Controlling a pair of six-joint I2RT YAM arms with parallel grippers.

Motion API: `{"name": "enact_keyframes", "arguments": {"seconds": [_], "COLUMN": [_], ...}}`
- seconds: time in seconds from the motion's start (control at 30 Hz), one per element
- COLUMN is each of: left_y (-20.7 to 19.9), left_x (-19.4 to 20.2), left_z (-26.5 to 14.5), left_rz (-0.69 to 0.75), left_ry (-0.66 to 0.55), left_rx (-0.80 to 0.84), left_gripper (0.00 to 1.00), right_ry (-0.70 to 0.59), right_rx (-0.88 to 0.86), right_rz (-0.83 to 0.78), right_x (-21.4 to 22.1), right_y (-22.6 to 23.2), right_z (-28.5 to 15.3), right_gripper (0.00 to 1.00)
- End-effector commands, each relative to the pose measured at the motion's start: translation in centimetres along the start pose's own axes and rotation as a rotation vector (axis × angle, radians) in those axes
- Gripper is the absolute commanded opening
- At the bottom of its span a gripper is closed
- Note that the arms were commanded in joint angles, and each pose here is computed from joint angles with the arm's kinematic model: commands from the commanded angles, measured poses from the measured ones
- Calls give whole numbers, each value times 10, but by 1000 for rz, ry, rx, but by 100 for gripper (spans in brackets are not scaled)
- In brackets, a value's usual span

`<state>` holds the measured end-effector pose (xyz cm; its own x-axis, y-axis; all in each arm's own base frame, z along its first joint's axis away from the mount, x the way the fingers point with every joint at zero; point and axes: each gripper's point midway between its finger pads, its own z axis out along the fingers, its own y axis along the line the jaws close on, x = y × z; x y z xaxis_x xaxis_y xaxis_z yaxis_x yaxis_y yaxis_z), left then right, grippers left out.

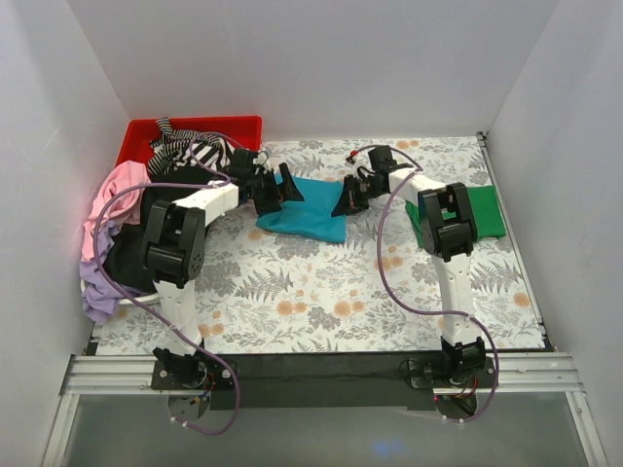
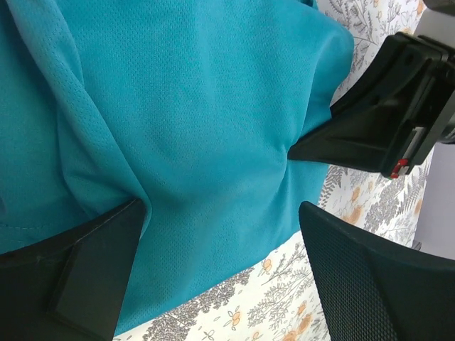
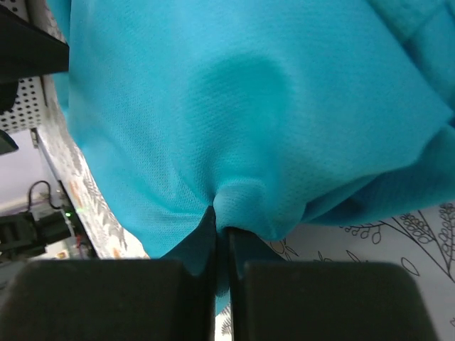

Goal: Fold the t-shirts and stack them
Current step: Neatly place the folded tshirt to the corner

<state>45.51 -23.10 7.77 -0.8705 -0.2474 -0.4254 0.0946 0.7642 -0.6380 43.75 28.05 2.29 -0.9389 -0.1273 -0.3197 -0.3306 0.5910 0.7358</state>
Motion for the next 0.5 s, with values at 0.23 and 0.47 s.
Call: {"name": "enact_keyframes", "arguments": {"seconds": [0.23, 0.47], "left_y": [-32, -49], "left_x": [-20, -51], "left_z": [-44, -79], "left_rz": [72, 132], "left_ry": [-87, -200], "left_rx": [25, -16], "left_gripper": [89, 90], "right_ry": [-122, -364], "right_rx": [142, 175], "right_rz": [13, -5], "right_x": [-44, -130], "right_y": [-26, -24], "right_z": [-12, -90], "right_gripper": [1, 1]}}
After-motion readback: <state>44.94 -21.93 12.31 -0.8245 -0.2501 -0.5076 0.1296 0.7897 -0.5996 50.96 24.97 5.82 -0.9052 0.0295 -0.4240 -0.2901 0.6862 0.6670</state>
